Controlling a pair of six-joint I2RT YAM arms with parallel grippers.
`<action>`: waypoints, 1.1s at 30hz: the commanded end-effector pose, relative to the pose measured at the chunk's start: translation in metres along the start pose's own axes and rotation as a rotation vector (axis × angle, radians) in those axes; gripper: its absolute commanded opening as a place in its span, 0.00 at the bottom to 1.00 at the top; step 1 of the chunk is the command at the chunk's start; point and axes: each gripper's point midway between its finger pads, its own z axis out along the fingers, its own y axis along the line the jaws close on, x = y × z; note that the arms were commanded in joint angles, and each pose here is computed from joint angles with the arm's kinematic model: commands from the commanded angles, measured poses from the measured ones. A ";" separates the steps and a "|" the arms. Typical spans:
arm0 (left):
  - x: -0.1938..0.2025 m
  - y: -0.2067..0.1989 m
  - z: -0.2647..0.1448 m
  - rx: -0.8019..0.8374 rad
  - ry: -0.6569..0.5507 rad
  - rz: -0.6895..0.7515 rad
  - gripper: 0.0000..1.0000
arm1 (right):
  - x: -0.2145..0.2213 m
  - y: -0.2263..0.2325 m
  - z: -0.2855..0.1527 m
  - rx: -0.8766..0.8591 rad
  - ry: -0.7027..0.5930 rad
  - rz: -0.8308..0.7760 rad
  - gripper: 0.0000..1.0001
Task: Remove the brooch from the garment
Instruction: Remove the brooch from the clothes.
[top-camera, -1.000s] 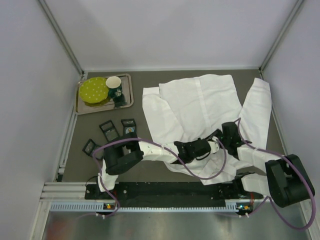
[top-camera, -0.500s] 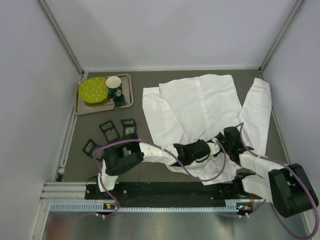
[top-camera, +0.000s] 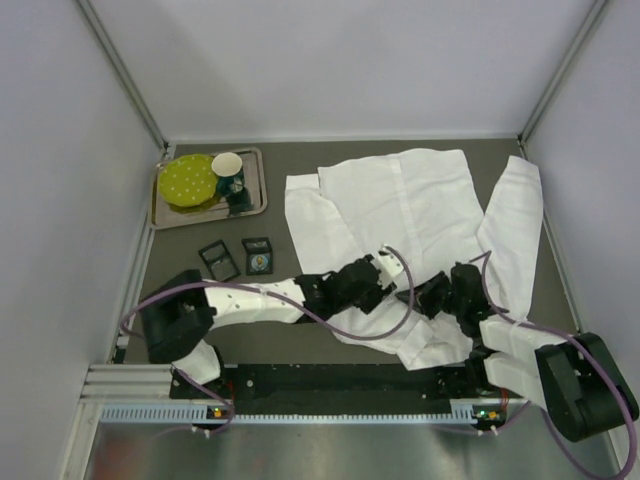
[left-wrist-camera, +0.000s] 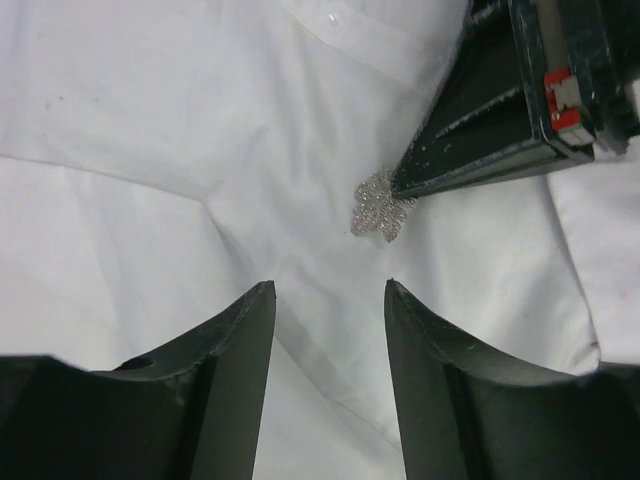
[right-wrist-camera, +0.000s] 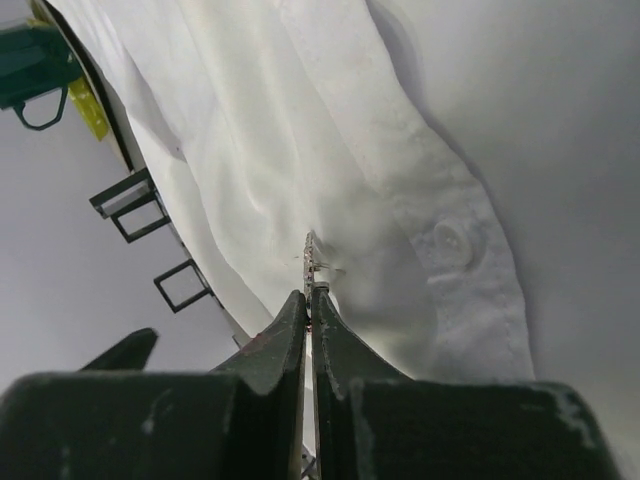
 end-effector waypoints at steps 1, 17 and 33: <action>-0.042 0.002 -0.029 0.106 -0.161 -0.222 0.52 | -0.005 0.014 -0.002 -0.092 -0.035 -0.093 0.00; -0.029 0.011 0.004 0.237 -0.139 -0.676 0.33 | -0.001 0.023 -0.002 -0.237 -0.022 -0.166 0.00; -0.038 0.050 -0.040 0.162 -0.300 -0.728 0.34 | 0.011 0.044 -0.003 -0.408 0.055 -0.162 0.00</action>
